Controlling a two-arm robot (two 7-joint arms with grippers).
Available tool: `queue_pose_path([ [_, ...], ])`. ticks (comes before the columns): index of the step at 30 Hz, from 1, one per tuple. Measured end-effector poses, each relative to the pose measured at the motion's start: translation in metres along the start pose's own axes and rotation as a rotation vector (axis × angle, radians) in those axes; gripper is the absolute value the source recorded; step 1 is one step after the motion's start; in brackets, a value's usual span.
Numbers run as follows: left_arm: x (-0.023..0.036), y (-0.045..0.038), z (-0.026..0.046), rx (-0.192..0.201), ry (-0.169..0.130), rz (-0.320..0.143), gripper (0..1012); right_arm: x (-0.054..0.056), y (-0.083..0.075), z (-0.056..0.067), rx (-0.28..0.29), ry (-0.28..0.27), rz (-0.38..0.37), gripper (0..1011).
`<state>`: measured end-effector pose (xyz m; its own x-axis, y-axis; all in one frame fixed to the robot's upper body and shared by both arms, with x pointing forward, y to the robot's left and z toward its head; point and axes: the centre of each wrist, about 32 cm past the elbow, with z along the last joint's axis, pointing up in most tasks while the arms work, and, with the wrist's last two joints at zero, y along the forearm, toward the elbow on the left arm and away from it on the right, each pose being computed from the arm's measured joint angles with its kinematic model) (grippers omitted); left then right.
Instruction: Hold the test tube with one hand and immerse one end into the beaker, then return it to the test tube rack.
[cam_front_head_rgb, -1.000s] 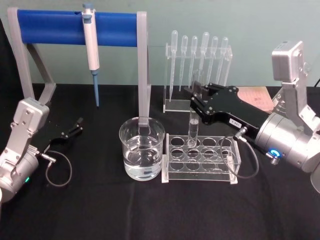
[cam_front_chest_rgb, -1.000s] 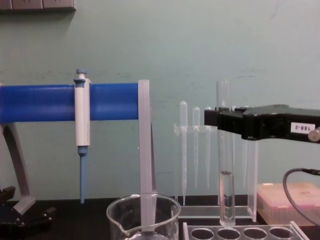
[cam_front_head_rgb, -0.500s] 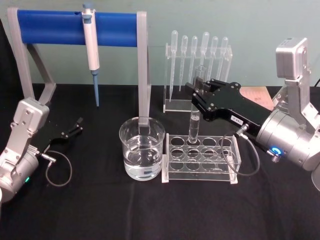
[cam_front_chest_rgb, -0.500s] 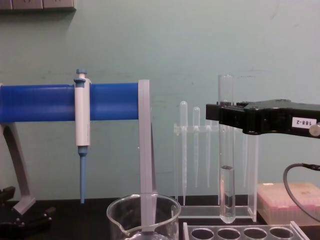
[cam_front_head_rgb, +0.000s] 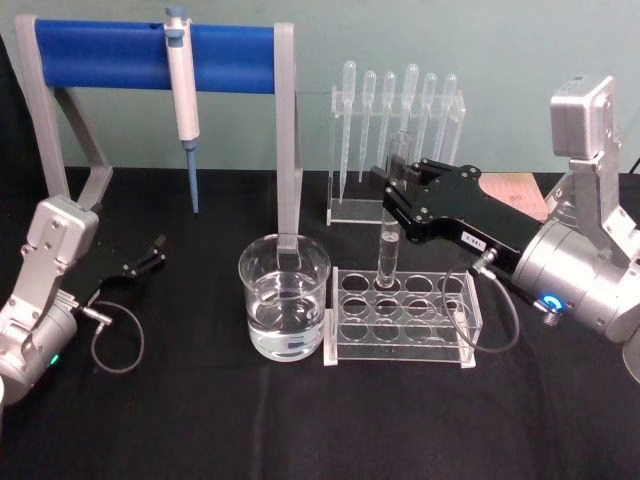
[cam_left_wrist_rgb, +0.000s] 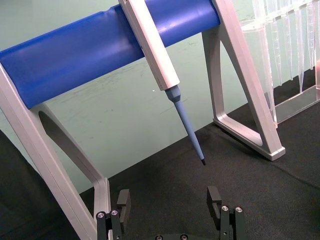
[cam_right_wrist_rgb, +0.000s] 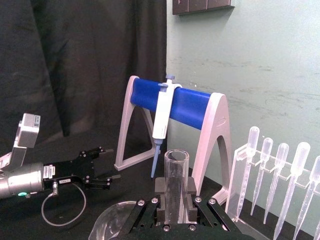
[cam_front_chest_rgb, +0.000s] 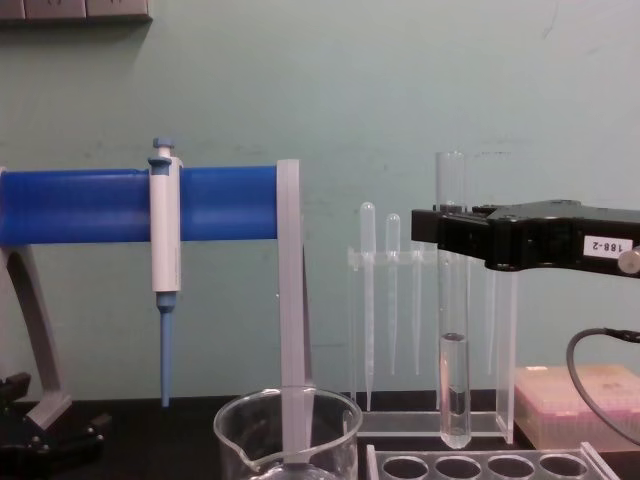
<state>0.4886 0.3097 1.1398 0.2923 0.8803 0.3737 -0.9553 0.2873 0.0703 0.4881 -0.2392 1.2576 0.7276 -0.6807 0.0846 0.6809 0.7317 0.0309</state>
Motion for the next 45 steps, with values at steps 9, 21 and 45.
queue_pose_path([
  [9, 0.0000, 0.0000, 0.0000, 0.000, 0.000, 0.000, 1000, 0.0000, 0.0000, 0.0000, -0.001, 0.000, 0.000, 225],
  [21, 0.0000, 0.0000, 0.0000, 0.000, 0.000, 0.000, 1000, 0.0000, 0.0000, 0.0000, -0.001, 0.000, 0.000, 224],
  [45, 0.0000, 0.0000, 0.0000, 0.000, 0.000, 0.000, 1000, 0.0000, 0.0000, 0.0000, -0.001, 0.000, 0.001, 225],
])
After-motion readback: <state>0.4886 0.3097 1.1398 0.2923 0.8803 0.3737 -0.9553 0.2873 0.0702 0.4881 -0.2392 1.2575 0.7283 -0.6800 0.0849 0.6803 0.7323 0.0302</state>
